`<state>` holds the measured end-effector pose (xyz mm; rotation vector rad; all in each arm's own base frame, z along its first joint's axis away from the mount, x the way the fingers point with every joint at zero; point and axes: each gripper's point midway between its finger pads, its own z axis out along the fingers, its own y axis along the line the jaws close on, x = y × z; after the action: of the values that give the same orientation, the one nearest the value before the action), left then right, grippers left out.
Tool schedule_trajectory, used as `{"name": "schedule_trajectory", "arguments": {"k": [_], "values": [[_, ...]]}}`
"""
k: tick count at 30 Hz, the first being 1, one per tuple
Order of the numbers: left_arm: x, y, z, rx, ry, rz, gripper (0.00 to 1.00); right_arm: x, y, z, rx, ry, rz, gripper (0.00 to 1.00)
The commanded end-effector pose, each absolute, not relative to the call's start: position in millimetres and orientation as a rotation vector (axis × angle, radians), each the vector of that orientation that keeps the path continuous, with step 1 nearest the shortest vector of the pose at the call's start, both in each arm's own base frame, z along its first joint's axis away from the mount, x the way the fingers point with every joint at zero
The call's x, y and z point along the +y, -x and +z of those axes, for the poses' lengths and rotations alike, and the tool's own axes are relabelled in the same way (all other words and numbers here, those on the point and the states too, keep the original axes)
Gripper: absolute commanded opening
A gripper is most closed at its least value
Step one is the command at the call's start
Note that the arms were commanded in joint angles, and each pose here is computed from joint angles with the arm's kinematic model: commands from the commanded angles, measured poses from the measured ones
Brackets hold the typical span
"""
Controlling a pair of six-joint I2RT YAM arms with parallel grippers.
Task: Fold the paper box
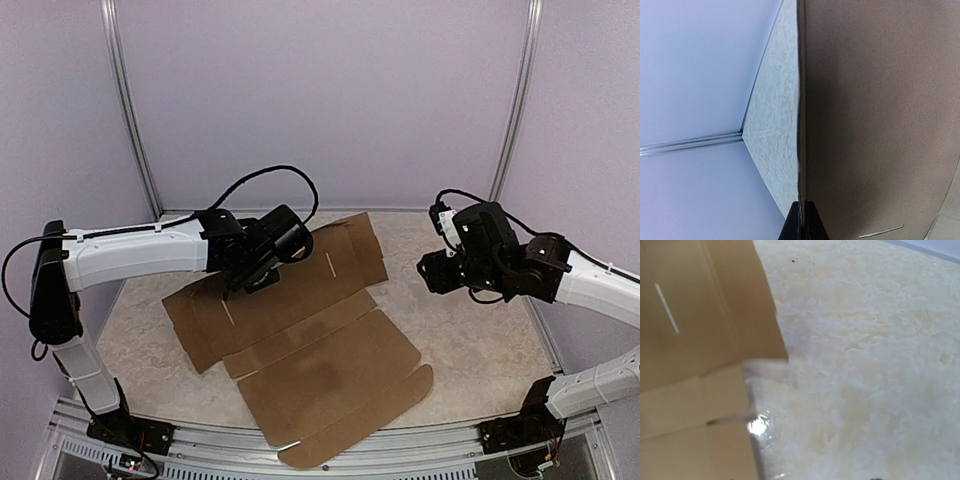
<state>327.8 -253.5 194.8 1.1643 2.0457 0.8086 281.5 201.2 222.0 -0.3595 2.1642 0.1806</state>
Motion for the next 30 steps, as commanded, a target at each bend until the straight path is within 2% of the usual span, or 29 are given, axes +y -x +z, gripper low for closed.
{"name": "schedule_trajectory", "arguments": {"k": [1, 7, 13, 21, 27, 30], "values": [[-277, -340, 202, 1.901, -1.296, 0.748, 0.00, 201, -277, 231, 2.178, 0.452, 0.165, 0.59], [-300, -342, 201, 1.802, -1.446, 0.686, 0.00, 236, -264, 249, 2.080, 0.728, 0.317, 0.65], [-325, -337, 187, 1.754, -1.585, 0.603, 0.00, 261, -255, 271, 1.853, 1.022, 0.343, 0.72], [-349, -312, 181, 1.647, -1.656, 0.509, 0.00, 281, -246, 278, 1.583, 1.384, 0.232, 0.73], [-353, -296, 182, 1.605, -1.705, 0.476, 0.00, 292, -233, 255, 1.437, 1.652, 0.166, 0.74], [-355, -291, 180, 1.598, -1.717, 0.458, 0.00, 293, -235, 242, 1.433, 1.707, 0.128, 0.71]]}}
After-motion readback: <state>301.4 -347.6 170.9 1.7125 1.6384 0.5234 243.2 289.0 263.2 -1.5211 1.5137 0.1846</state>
